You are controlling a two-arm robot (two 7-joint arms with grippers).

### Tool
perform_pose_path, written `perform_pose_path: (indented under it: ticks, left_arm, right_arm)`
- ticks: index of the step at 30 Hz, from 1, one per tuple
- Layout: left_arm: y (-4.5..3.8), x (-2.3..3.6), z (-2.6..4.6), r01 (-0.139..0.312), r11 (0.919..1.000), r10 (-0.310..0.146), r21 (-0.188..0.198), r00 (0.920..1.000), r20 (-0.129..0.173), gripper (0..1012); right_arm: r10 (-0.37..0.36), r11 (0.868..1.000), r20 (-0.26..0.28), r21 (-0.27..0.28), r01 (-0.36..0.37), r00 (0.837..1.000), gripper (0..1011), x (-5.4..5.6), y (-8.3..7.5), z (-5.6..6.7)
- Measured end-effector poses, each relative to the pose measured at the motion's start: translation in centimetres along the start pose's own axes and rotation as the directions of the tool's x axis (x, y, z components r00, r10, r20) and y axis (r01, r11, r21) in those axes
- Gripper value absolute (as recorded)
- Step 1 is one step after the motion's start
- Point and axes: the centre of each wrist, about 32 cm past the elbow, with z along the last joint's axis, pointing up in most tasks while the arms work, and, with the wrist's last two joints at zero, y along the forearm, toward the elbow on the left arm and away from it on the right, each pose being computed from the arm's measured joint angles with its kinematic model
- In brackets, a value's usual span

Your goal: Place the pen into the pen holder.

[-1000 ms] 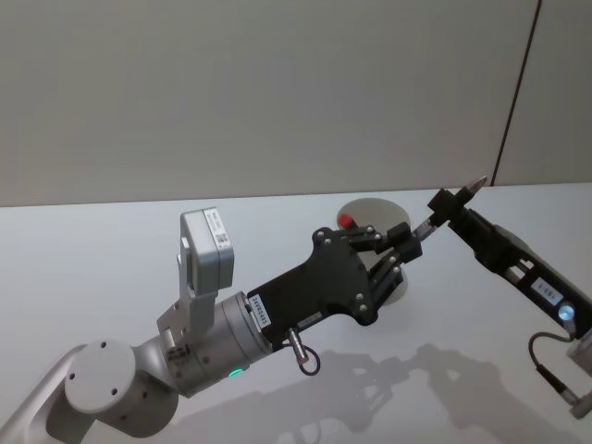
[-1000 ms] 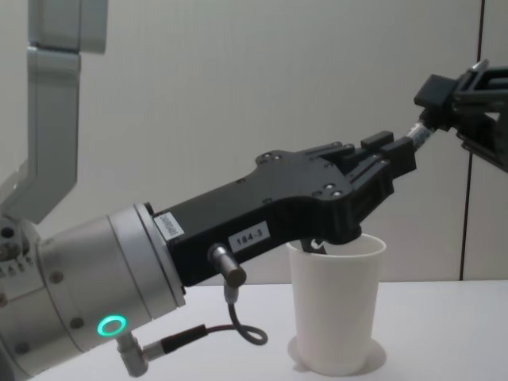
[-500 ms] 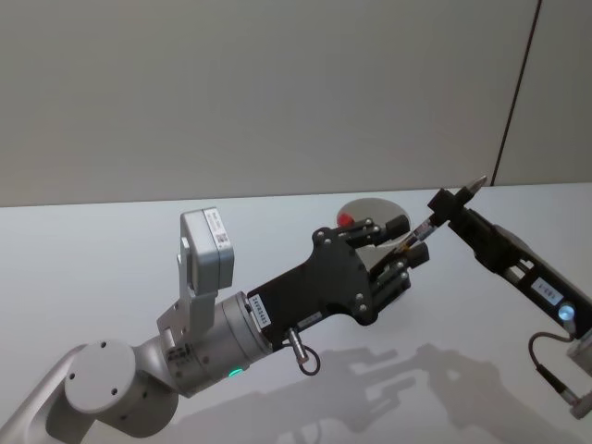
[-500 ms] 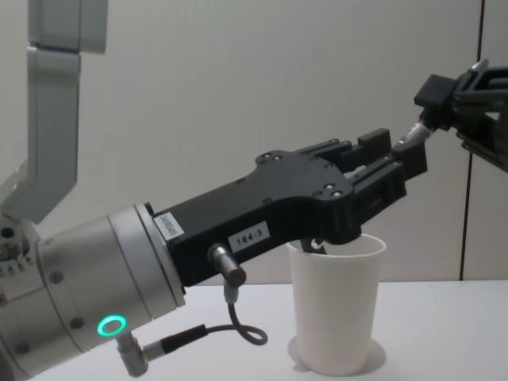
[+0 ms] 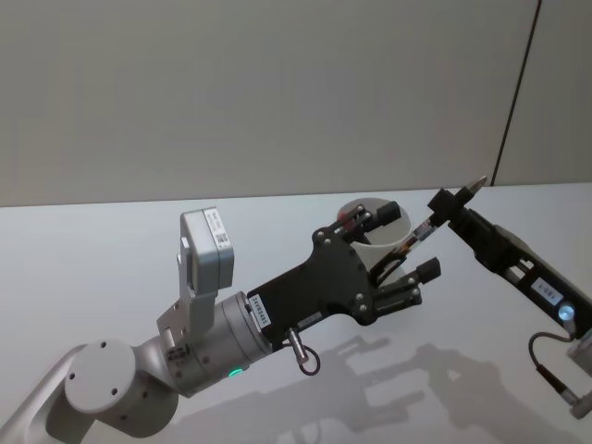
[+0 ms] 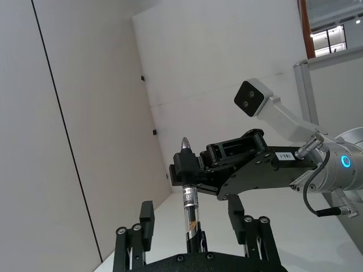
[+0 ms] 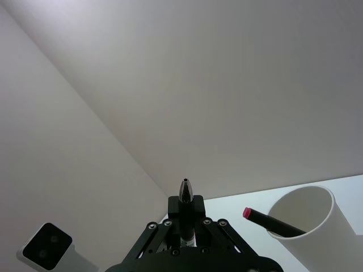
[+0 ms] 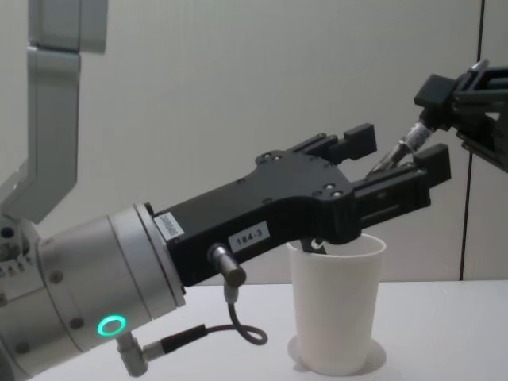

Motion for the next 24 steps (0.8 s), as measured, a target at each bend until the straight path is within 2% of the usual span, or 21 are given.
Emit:
perform_pose_path:
  ticks: [2,9,13,18,24]
  left_arm:
    - [0.0,0.0,0.0,0.0,1.0,0.0,0.0,1.0,0.0,855]
    - [0.0,0.0,0.0,0.0,1.0,0.0,0.0,1.0,0.0,1001]
    - [0.0,0.0,0.0,0.0,1.0,0.0,0.0,1.0,0.0,1001]
    - [0.0,0.0,0.0,0.0,1.0,0.0,0.0,1.0,0.0,1001]
    - [0.0,0.0,0.0,0.0,1.0,0.0,0.0,1.0,0.0,1001]
  right_arm:
    - [0.0,1.0,0.0,0.0,0.0,1.0,117,0.0,0.0,0.0]
    - [-0.007,1.0,0.015,0.01,0.007,1.0,117,0.1,-0.1,0.1]
    - [-0.016,1.0,0.03,0.016,0.016,0.999,117,0.3,-0.1,0.2]
    - [-0.038,0.999,0.074,0.032,0.036,0.997,117,0.6,-0.2,0.6]
    - [-0.064,0.997,0.162,0.057,0.056,0.985,117,1.2,-0.2,1.2]
